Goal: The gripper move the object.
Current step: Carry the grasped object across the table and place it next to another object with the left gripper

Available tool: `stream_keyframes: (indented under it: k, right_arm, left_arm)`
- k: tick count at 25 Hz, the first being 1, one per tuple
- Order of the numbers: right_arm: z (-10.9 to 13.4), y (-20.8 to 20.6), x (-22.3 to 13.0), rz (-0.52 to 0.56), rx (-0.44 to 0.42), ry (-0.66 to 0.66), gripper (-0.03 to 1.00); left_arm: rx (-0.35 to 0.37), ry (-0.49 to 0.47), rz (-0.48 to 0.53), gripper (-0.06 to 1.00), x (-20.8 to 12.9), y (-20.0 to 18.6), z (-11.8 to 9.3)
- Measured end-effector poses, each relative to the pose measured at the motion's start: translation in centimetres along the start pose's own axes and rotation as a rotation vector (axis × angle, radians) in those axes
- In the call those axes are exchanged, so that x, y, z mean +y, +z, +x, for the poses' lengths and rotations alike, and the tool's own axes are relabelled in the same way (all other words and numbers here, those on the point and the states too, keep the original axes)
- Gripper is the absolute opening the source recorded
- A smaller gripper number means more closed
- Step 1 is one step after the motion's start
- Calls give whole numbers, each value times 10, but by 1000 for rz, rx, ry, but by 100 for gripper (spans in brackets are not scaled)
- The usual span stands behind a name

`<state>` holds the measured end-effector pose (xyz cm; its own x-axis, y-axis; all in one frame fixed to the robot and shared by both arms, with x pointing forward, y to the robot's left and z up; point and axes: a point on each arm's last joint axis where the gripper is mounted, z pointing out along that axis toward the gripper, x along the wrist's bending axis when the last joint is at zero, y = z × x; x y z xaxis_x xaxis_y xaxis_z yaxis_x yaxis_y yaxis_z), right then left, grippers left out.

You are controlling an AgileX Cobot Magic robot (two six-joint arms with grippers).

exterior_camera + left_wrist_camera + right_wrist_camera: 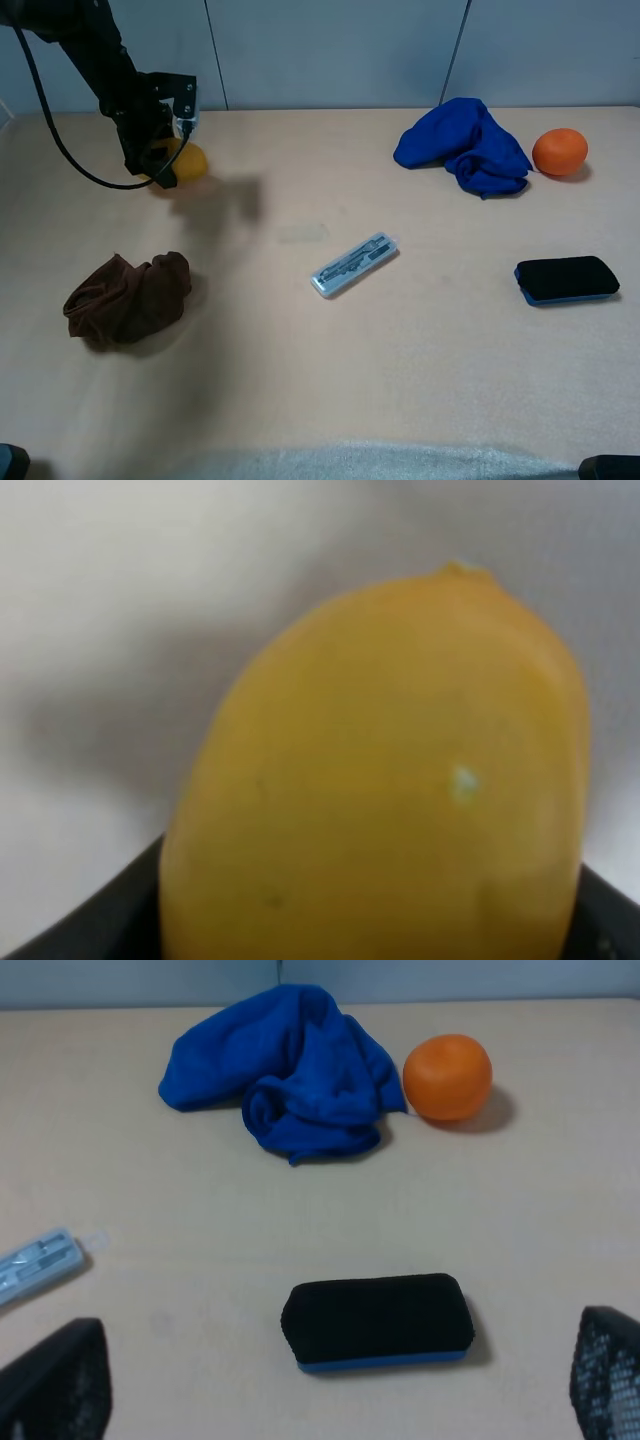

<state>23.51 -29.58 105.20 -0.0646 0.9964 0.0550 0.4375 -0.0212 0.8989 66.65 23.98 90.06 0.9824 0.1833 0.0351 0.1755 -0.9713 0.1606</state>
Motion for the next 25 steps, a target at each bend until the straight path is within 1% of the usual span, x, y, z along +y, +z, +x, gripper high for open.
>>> stream_keyframes:
  k: [11,14,18,25]
  right_arm:
    - [0,0,0,0,0,0,69]
    - [0,0,0,0,0,0,69]
    - [0,0,0,0,0,0,69]
    - [0,0,0,0,0,0,69]
  left_arm:
    - [44,-153,-29,63,7,-55,-9]
    - [44,-197,-37,63,10,-66,-13]
    - [38,-223,-32,63,23,-70,-20]
    - [30,-278,-14,63,58,-65,-36]
